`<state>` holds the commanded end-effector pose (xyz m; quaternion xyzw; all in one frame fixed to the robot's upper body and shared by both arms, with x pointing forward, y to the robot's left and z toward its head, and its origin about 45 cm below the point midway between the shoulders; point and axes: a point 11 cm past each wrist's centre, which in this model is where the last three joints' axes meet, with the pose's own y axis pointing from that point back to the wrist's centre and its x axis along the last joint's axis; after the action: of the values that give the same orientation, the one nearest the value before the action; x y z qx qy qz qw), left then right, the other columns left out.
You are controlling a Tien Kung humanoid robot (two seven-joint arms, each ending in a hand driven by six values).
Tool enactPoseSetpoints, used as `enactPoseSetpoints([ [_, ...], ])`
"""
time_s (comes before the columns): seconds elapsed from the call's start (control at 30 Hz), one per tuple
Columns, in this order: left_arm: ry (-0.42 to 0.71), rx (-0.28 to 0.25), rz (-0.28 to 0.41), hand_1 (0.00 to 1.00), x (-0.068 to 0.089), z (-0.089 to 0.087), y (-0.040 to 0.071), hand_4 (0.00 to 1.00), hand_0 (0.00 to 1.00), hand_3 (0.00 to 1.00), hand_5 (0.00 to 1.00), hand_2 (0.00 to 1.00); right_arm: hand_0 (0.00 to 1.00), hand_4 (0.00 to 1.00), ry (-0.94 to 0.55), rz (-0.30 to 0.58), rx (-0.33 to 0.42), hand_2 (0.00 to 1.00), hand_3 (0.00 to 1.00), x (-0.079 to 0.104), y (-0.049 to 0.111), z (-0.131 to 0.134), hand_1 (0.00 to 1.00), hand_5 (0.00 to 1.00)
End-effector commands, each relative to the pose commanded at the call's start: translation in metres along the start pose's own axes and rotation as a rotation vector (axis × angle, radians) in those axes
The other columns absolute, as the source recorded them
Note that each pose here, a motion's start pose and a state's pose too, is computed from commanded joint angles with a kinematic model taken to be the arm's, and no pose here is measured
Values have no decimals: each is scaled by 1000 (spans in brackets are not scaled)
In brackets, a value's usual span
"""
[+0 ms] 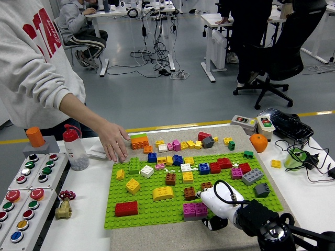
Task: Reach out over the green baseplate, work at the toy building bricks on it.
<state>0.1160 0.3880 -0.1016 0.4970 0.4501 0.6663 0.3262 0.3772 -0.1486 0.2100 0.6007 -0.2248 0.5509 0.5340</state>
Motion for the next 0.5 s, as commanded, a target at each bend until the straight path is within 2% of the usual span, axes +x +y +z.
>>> enactPoseSetpoints([
  [0.07,0,0,0,594,0,0,0,341,631,392,975,600,542,692,1,7,0,808,906,1,0,0,624,448],
  [0.1,0,0,0,593,0,0,0,338,628,392,972,600,611,713,1,11,1,895,939,2,1,1,680,459],
  [0.43,-1,-1,0,593,0,0,0,338,628,392,971,601,640,719,-32,67,1,926,966,11,11,6,699,465],
  [0.47,-1,-1,0,593,0,0,0,338,628,392,970,601,761,723,-37,75,0,959,989,12,13,8,772,469],
  [0.5,-1,0,0,593,0,0,0,338,628,392,970,601,761,723,-44,87,0,959,989,14,16,9,772,469],
])
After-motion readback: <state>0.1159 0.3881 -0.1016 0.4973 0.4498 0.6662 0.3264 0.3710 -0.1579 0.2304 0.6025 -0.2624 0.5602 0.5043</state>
